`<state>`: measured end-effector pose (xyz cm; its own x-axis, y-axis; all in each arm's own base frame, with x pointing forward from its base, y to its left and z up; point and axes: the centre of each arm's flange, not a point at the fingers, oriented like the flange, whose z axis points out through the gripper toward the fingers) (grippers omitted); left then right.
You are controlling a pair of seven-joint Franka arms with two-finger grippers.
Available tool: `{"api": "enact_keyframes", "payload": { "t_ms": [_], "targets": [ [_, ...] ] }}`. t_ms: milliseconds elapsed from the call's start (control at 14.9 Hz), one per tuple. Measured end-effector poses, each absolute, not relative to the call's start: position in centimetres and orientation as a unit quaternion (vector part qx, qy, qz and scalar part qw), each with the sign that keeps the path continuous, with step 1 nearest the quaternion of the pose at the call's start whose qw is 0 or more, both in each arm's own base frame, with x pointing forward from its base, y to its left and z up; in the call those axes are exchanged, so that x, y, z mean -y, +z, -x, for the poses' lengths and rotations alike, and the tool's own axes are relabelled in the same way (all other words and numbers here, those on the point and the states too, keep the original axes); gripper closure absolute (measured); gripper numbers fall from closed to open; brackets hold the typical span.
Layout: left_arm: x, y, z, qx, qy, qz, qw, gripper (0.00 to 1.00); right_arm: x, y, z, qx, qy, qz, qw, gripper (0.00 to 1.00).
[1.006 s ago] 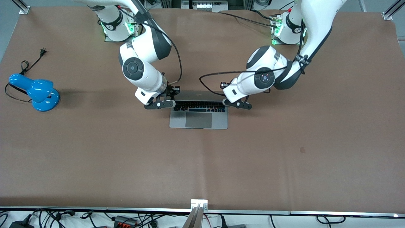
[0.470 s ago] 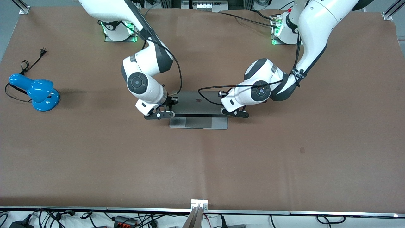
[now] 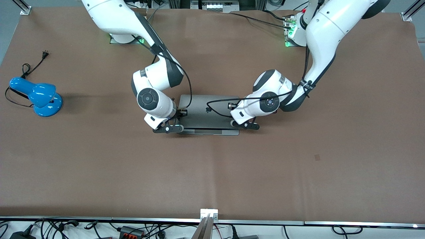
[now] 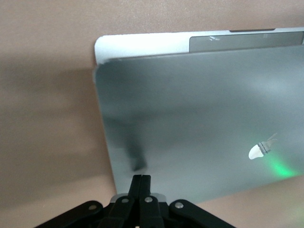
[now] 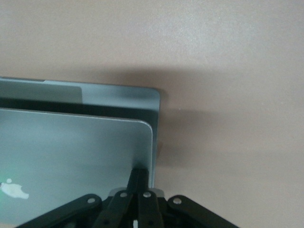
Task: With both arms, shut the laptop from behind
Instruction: 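Push the screen down toward the keyboard with both grippers, then lift both grippers off the closed laptop lid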
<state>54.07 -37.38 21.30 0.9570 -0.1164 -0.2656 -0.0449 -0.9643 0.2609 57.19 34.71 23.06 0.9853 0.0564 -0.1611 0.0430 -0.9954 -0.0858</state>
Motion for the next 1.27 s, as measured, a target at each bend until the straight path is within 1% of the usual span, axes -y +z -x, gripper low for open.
{"api": "enact_keyframes", "payload": {
  "t_ms": [402,738,1073,1274],
  "targets": [
    [38.7,18.7,-53.7,0.043,-0.128,-0.984,0.118,0.99,-35.3,19.7,-58.2,0.025,0.09,0.995,0.034,0.99],
    [38.6,18.2,-53.9,0.049,-0.119,-0.985,0.114,0.99,-35.8,18.9,-58.6,0.026,0.084,0.995,0.036,0.99],
    [38.4,18.8,-54.5,0.048,-0.117,-0.986,0.11,0.99,-35.8,18.9,-58.6,0.027,0.083,0.996,0.035,0.99],
    [37.9,21.5,-55.2,0.054,-0.127,-0.986,0.092,0.99,-35.8,18.9,-58.6,0.028,0.083,0.996,0.035,0.99]
  ]
}}
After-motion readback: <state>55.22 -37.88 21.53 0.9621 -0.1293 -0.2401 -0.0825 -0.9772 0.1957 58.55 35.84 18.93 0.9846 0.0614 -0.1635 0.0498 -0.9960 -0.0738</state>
